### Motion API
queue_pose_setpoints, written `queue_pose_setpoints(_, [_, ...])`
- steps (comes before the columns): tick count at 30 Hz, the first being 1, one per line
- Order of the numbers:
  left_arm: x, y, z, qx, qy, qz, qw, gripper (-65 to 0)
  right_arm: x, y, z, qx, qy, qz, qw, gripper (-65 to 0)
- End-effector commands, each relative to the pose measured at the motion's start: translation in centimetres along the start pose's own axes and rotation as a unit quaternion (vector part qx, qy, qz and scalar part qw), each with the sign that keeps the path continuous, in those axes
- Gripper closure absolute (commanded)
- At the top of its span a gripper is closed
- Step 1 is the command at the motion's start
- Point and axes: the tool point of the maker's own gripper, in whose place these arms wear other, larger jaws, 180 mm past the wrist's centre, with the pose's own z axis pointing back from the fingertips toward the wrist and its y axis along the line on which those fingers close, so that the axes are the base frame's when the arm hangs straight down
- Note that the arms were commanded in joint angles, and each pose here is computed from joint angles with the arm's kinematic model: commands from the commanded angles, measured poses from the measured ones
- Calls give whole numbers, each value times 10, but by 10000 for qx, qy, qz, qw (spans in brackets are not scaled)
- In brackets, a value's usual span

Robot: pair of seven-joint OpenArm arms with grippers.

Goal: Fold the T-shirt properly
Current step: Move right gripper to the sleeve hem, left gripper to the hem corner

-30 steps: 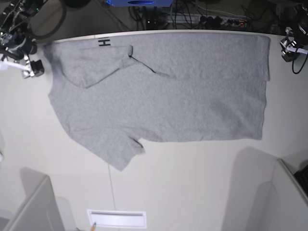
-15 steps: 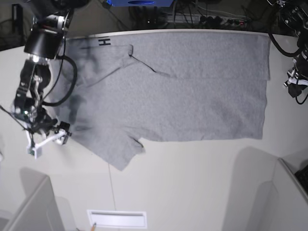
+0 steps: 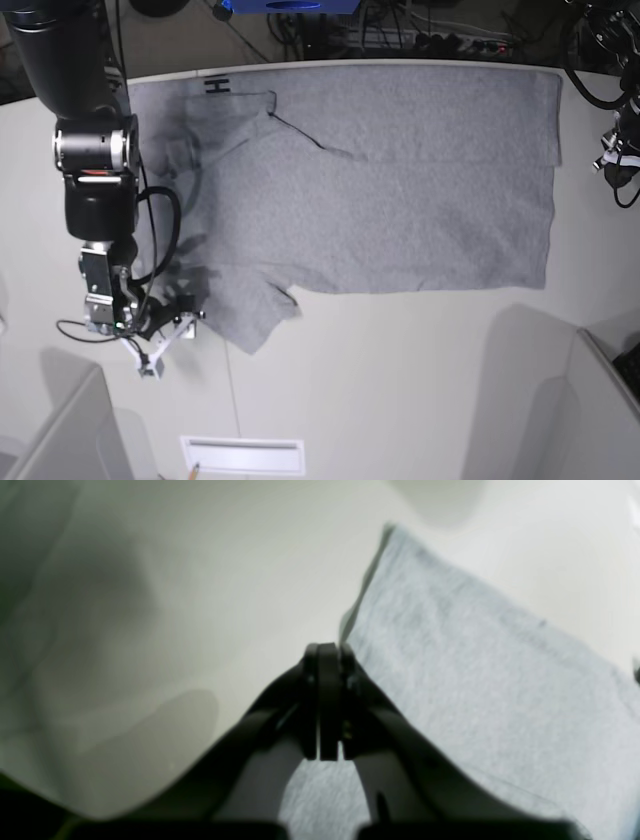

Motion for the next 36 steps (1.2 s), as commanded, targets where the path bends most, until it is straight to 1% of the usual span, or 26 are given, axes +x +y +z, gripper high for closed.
queue_pose_setpoints(1, [15,-4,3,-64,-227,-109,9997,0,32,-7,10,-58,-354,27,9994,-437])
queue_pose_setpoints(3, [15,-5,3,-78,-233,-102,9996,0,35,0,6,-7,-389,32,9992,-477])
queue_pose_setpoints(5, [14,-4,3,-69,-215,-99,9997,0,36,4,4,13,-436,56,9990,-497])
queue_pose_setpoints(7, [14,-3,3,-60,-213,-98,9997,0,36,6,3,17,-449,115,9989,-498])
queue_pose_setpoints(9, [15,-3,3,-59,-225,-93,9997,0,26,18,-7,94,-362,171,9992,-498])
queue_pose_setpoints(10, [15,-4,3,-66,-238,-90,9997,-10,23,21,-10,109,-337,197,9992,-498])
queue_pose_setpoints(12, [15,-4,3,-71,-233,-93,9997,-54,13,23,-17,94,-220,260,9994,-497])
queue_pose_setpoints(13, [14,-4,3,-64,-220,-96,9997,-63,8,23,-19,91,-146,269,9995,-497])
queue_pose_setpoints(17, [13,-2,1,-56,-191,-51,9998,-64,5,25,-20,99,-104,283,9995,-485])
queue_pose_setpoints(18, [12,-1,0,-56,-171,-38,9998,-67,5,25,-20,98,-102,290,9995,-458])
queue_pose_setpoints(19, [10,1,-2,-50,-144,15,9999,-69,5,25,-20,93,-101,296,9995,-411])
queue_pose_setpoints(22, [0,13,-12,1,39,278,9996,-72,4,25,-20,93,-78,297,9995,-231])
queue_pose_setpoints(24, [0,19,-21,56,71,423,9991,-79,3,25,-20,92,-63,292,9995,-131])
queue_pose_setpoints(25, [4,22,-24,141,65,379,9992,-102,3,25,-20,92,-63,292,9995,-78])
queue_pose_setpoints(26, [7,21,-30,192,98,276,9994,-150,3,25,-20,92,-63,292,9995,-12])
queue_pose_setpoints(27, [9,19,-37,239,167,136,9995,-209,3,25,-20,92,-63,292,9995,0])
queue_pose_setpoints(29, [15,11,-51,297,283,-176,9990,-331,3,25,-21,99,-64,294,9995,0])
queue_pose_setpoints(31, [18,4,-65,320,374,-324,9983,-410,5,31,-21,144,-81,308,9994,0])
queue_pose_setpoints(32, [21,0,-74,323,414,-394,9978,-438,5,33,-21,159,-82,311,9994,0])
queue_pose_setpoints(33, [26,-3,-81,328,432,-412,9977,-443,5,33,-21,159,-82,311,9994,0])
queue_pose_setpoints(36, [33,-14,-109,376,607,-484,9963,-433,5,33,-21,160,-84,304,9994,0])
